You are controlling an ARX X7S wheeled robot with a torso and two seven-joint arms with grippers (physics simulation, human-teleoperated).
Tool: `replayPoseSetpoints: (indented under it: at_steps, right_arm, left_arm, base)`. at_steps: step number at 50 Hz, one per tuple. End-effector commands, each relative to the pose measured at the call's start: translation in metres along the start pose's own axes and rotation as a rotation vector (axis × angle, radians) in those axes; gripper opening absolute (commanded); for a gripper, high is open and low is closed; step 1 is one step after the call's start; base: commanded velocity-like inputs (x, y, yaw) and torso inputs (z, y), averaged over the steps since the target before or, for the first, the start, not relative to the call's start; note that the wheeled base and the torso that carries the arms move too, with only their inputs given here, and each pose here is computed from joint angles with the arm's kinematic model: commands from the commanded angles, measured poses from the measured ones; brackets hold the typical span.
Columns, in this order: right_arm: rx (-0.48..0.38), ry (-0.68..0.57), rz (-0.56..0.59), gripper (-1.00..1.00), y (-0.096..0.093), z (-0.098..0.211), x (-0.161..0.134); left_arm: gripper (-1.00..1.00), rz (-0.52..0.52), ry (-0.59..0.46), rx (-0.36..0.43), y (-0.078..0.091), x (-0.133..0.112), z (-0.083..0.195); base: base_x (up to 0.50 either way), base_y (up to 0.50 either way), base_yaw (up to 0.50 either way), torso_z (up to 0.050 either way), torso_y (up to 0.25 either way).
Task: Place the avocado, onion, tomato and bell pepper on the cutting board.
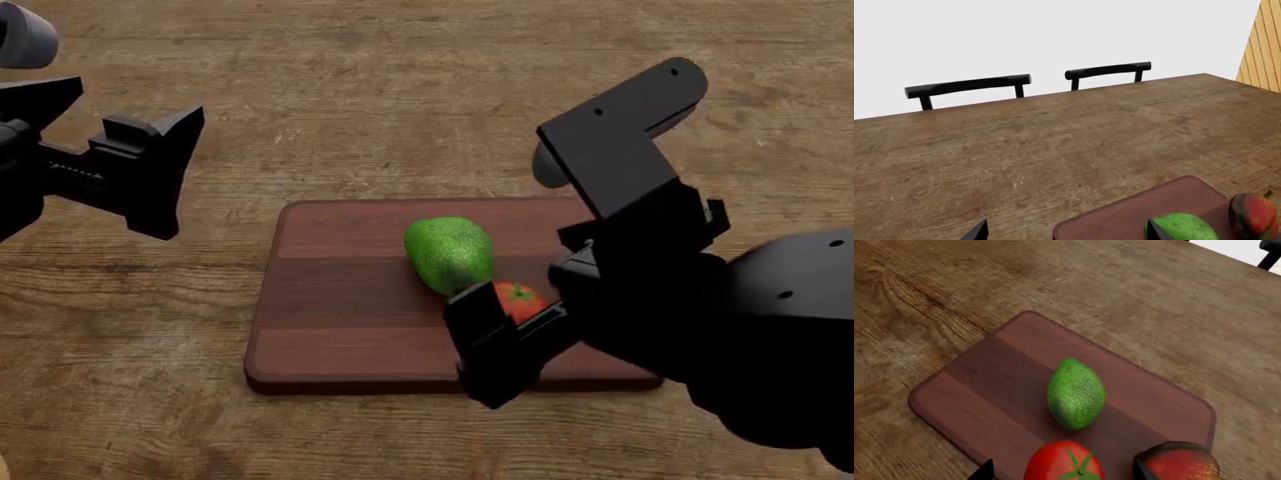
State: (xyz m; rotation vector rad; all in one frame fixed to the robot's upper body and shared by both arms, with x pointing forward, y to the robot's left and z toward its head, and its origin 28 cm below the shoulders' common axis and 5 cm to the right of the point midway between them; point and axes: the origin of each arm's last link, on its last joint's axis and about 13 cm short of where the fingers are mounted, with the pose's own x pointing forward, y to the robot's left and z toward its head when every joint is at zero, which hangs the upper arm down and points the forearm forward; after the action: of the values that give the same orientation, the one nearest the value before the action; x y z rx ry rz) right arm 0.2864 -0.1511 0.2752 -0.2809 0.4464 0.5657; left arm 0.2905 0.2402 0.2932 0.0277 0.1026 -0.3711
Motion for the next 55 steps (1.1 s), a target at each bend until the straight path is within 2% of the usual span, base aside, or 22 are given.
replayPoseSetpoints:
  at_steps: [1, 21, 41, 48, 55]
  right_arm:
    - [-0.044, -0.05, -0.006, 1.0, 0.008, 0.012, -0.015]
    - [-0.203, -0.16, 0.117, 1.0, 0.051, 0.04, -0.031]
    - [-0.244, -0.195, 0.27, 1.0, 0.074, 0.043, -0.01]
    - [-0.253, -0.206, 0.272, 1.0, 0.075, 0.043, -0.011]
    - [-0.26, -0.209, 0.273, 1.0, 0.079, 0.043, -0.019]
  left_arm:
    - [1.0, -0.001, -0.001, 0.001, 0.0, -0.001, 0.0]
    - [1.0, 0.014, -0.007, 0.004, 0.003, -0.001, 0.004]
    - [1.0, 0.032, 0.0, 0.024, 0.005, 0.001, 0.009]
    - [1.0, 0.099, 0.04, 0.077, 0.017, 0.002, 0.012]
    - [1.0, 0.18, 0.093, 0.144, 0.032, -0.016, 0.032]
  base:
    - [0.0, 0.0, 0.0, 0.0, 0.0]
    - [0.0, 0.0, 0.0, 0.0, 0.0]
    - [0.0, 0.0, 0.0, 0.0, 0.0]
    - [0.0, 0.0, 0.0, 0.0, 0.0]
    - [0.0, 0.0, 0.0, 0.0, 0.0]
